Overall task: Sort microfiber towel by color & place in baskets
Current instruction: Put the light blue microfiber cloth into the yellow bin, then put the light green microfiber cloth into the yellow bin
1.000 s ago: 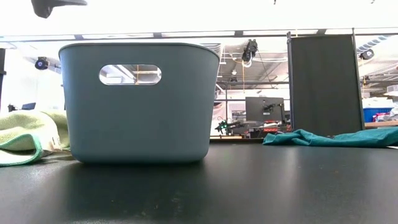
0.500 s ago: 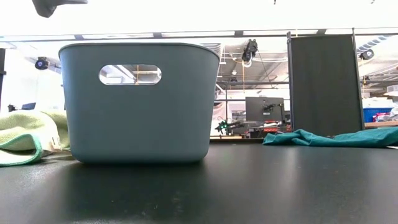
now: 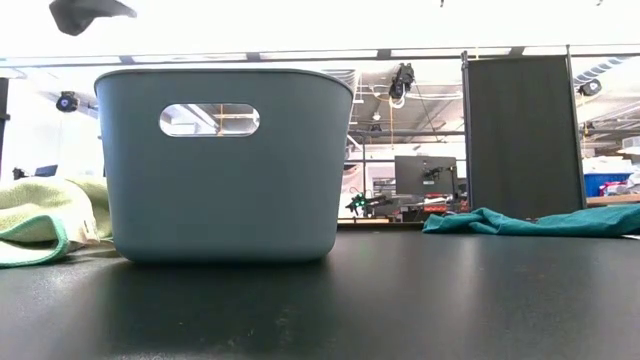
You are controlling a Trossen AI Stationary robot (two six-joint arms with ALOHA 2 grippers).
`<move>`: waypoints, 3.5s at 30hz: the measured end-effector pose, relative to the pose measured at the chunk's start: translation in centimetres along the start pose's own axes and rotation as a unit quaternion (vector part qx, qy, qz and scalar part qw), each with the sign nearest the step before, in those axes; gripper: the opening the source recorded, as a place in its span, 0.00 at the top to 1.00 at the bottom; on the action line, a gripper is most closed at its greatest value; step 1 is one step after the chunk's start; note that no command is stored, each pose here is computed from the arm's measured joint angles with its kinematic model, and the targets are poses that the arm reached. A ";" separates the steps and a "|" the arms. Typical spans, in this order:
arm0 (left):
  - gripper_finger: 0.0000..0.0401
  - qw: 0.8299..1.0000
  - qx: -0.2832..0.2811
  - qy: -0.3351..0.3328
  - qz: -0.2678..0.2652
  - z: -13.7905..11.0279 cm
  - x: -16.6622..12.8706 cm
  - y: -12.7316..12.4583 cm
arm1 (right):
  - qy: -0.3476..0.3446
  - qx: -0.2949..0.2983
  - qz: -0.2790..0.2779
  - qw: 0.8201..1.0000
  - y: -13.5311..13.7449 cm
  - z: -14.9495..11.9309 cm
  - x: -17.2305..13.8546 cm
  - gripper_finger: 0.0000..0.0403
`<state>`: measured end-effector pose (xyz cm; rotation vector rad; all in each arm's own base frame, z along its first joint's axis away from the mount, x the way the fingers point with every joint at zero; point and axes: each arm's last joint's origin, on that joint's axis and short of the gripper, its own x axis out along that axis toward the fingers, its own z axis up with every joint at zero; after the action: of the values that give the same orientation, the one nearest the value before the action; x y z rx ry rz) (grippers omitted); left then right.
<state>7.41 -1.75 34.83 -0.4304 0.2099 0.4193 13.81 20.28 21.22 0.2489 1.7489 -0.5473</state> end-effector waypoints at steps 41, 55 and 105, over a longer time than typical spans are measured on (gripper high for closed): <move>0.44 0.808 -0.212 0.425 0.349 -15.2 12.7 4.8 | -0.450 0.068 0.215 0.864 -6.1 1.7 -17.7 0.30; 0.96 0.803 -0.121 0.468 0.350 -15.8 13.7 4.8 | -0.486 0.062 0.239 0.838 -7.4 1.2 -20.5 0.36; 0.97 0.981 0.045 0.188 -0.020 -4.9 38.3 -13.6 | -0.482 0.007 0.168 0.860 -7.3 3.3 -20.2 0.32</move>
<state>46.97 -1.81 24.51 -0.4224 0.5852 0.2852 18.53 14.84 41.76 0.2250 0.6972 -0.3260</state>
